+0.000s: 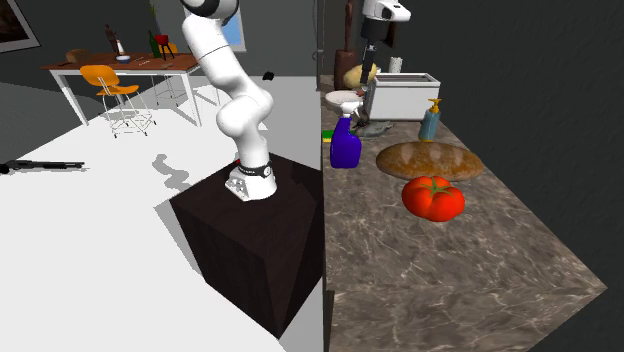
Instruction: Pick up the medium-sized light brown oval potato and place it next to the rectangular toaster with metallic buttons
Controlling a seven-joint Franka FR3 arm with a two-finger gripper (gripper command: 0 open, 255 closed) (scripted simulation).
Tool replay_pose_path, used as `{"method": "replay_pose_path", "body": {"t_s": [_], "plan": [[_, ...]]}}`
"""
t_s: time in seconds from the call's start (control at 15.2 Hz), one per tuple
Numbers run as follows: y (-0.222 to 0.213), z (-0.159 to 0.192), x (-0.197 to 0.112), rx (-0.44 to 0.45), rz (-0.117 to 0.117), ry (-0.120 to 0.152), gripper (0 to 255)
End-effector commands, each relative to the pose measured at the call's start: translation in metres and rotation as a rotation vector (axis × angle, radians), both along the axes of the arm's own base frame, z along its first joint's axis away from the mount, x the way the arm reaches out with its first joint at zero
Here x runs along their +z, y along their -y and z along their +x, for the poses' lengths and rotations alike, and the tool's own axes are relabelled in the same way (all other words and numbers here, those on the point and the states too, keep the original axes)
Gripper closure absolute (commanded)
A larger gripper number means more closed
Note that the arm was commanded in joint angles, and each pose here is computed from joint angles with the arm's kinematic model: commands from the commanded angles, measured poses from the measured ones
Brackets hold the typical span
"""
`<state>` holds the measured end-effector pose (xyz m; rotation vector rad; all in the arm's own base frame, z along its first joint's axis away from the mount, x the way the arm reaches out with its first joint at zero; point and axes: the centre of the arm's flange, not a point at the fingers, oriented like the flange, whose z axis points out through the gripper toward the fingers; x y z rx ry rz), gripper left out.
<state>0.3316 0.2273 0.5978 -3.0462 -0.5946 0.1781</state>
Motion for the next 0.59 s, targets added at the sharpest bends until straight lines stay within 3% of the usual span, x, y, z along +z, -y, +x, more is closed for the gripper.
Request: {"method": "replay_pose_path", "body": {"t_s": [0.0,0.53], "plan": [[-0.023,-0.012,0.003,-0.001,0.000,0.000,255],[-0.119,-0.056,0.003,-0.001,0.000,0.000,255]]}}
